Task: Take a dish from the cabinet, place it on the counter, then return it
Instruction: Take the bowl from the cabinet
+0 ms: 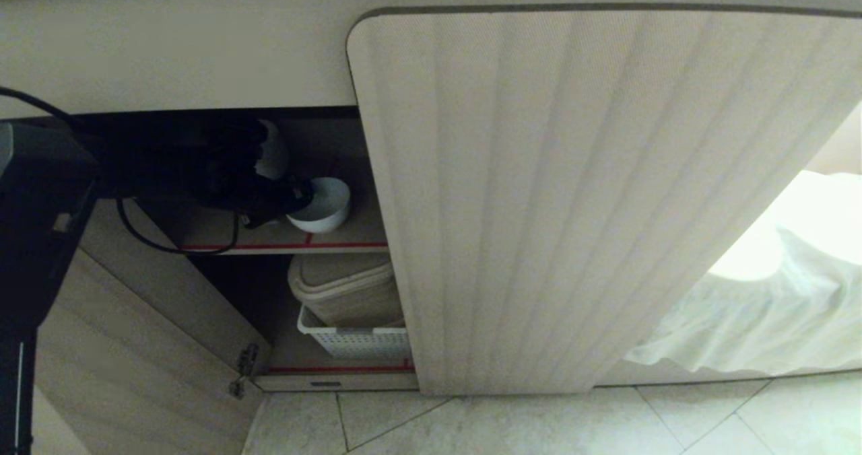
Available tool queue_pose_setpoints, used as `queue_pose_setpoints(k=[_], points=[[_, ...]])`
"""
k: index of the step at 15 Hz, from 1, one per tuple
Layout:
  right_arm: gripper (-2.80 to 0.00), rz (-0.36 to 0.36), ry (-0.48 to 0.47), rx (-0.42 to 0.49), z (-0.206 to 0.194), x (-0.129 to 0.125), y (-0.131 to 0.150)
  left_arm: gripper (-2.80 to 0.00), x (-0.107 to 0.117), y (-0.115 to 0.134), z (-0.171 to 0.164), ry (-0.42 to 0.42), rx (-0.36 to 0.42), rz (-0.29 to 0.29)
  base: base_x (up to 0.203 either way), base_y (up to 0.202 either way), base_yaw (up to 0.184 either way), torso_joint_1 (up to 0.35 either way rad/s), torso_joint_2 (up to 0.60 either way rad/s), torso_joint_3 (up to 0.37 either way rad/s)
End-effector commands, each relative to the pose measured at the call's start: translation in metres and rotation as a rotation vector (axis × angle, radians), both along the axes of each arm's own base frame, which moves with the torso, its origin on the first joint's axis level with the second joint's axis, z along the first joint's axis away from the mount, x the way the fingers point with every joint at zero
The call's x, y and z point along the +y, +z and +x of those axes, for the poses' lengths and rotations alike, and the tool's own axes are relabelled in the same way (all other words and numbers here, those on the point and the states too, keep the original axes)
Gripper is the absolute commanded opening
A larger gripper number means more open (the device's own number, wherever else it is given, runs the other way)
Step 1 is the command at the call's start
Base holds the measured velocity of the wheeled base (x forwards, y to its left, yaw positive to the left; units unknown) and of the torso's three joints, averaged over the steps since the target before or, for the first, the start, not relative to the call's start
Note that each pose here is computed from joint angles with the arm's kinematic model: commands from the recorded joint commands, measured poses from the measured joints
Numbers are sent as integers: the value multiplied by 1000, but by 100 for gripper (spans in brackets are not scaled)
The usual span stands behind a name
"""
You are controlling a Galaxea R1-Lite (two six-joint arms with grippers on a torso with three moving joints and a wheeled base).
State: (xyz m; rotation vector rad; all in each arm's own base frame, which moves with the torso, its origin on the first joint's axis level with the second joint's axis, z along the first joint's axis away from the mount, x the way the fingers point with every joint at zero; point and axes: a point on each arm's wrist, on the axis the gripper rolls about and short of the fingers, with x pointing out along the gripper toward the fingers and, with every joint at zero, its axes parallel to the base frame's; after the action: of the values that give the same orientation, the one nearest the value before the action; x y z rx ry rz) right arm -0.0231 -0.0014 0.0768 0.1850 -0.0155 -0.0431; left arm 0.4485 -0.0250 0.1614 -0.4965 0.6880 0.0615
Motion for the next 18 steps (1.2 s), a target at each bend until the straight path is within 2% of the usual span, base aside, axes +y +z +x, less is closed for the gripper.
queue_pose_setpoints(k=[1,16,18], points=[[-280,1,0,1,0,0,0,-280,0,2,-1,2,-2,-3,0,0,0,0,0,0],[-280,1,0,1,0,0,0,-280,0,13,-8,15,-21,-18,0,0,0,0,0,0],[-280,1,0,1,0,0,0,-280,-1,10,-11,14,-6,-17,0,0,0,0,0,0]])
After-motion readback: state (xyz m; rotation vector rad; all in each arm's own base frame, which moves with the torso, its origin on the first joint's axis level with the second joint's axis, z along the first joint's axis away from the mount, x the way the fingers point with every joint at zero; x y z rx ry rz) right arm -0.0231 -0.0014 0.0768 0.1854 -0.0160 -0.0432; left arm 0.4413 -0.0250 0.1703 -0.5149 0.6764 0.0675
